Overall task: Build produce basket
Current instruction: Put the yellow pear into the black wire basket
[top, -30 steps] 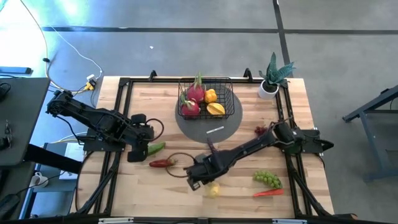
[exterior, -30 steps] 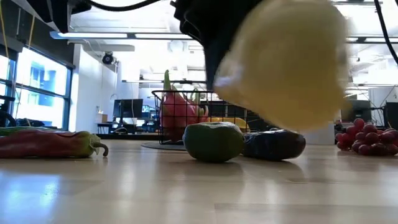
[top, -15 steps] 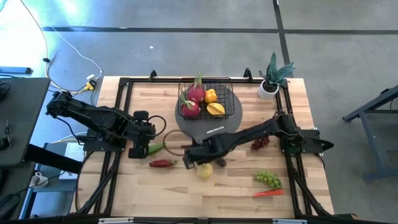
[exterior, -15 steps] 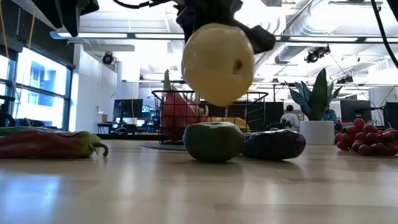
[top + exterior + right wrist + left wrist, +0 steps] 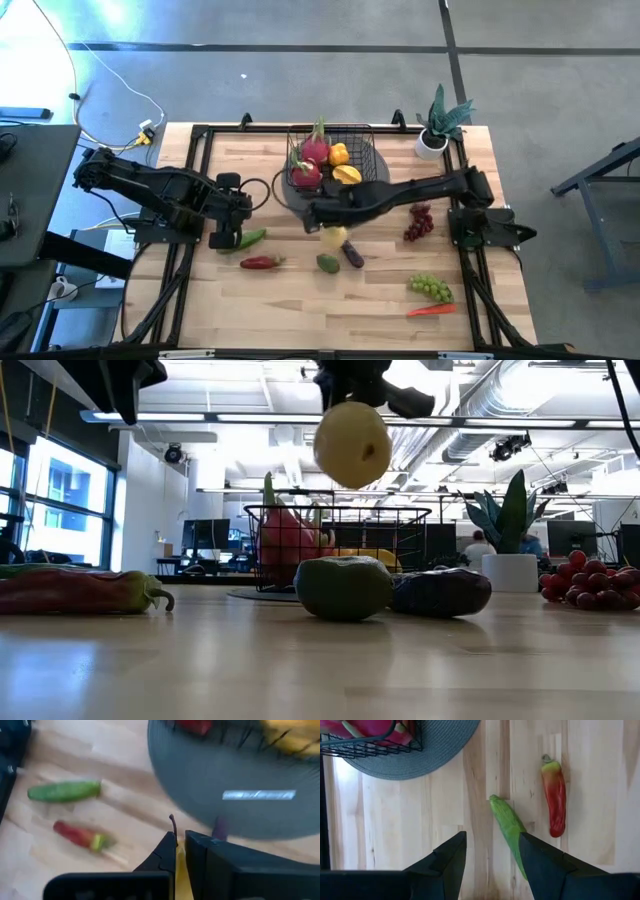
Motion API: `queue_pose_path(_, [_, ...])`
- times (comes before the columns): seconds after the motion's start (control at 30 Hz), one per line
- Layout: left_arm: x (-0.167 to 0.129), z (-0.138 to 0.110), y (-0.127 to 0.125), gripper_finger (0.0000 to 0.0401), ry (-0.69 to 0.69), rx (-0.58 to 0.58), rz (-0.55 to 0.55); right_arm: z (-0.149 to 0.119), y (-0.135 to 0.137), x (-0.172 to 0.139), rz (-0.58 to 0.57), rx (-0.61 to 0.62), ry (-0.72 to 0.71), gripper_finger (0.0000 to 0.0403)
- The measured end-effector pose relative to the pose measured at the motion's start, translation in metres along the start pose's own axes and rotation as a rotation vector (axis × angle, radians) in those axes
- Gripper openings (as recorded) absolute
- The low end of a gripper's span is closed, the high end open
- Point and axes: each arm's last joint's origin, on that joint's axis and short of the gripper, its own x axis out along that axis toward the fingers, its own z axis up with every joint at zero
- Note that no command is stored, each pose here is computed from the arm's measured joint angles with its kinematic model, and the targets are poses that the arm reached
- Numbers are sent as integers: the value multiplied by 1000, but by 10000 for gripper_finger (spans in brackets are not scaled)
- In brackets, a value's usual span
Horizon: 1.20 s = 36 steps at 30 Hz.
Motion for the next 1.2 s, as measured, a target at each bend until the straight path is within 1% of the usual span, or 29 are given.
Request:
queue_pose_path(0.23, [1, 1, 4, 172, -1, -24, 6, 37, -24, -26, -61, -10, -99, 1])
queue_pose_path(0.4, [2, 2, 10, 172, 2, -54, 15, 69, -44, -46, -85, -22, -184, 0])
queue_pose_path(0.57, [4, 7, 18, 172, -29, -108, 21, 101, -64, -55, -129, -58, -257, 0])
queue_pose_path(0.77, [6, 13, 29, 172, -70, -177, 20, 139, -85, -51, -199, -122, -314, 0])
queue_pose_path(0.97, [8, 15, 43, 172, -91, -248, 40, 172, -102, -47, -235, -133, -379, 0])
queue_pose_path(1.07, [9, 15, 51, 172, -87, -285, 54, 181, -110, -45, -270, -117, -403, 0])
queue_pose_path(1.2, [10, 14, 60, 172, -81, -348, 72, 185, -109, -33, -318, -94, -435, 0])
